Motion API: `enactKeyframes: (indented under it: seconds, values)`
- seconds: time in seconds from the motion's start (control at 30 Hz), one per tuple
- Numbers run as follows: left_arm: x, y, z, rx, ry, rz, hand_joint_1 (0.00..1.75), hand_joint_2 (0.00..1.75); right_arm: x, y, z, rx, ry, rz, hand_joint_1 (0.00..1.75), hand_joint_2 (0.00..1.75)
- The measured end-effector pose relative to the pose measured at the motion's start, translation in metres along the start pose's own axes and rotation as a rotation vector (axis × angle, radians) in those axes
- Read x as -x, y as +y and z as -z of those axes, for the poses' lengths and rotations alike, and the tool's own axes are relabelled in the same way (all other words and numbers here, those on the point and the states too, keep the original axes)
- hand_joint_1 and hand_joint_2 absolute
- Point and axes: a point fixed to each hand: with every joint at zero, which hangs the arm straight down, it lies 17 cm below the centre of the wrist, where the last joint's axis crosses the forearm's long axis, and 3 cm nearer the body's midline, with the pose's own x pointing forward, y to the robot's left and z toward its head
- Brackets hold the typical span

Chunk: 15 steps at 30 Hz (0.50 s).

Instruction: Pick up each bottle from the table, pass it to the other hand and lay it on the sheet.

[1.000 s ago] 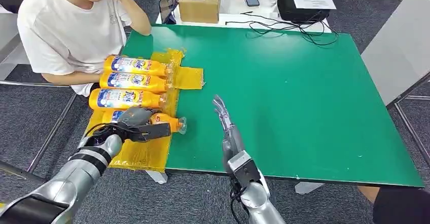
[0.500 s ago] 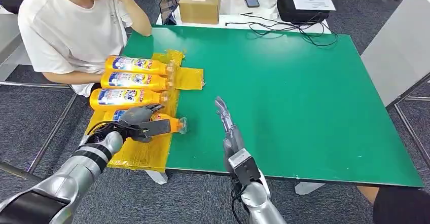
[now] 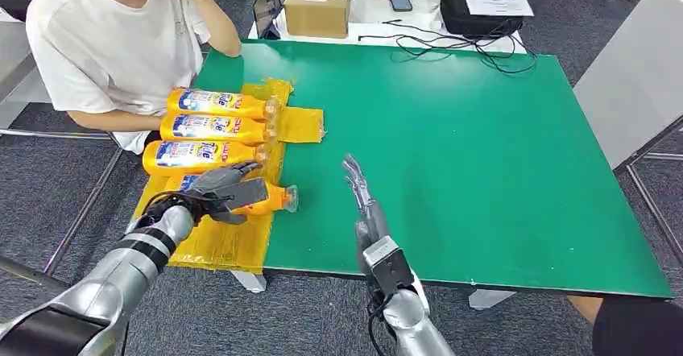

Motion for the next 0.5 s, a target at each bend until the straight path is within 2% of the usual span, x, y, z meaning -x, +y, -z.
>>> enactKeyframes:
  seconds: [0.27,0.5]
  values:
    - [-0.054,0.065,-0.004,-0.301,-0.107,0.019,0.0,1.75,0.005,0.004,-0.009,-0.01,0.018,-0.013,0.0,0.0]
    - [-0.109,0.126,-0.024,-0.56,-0.244,-0.084,0.0,1.75,0.009,0.004,-0.015,-0.007,0.035,-0.027,0.0,0.0]
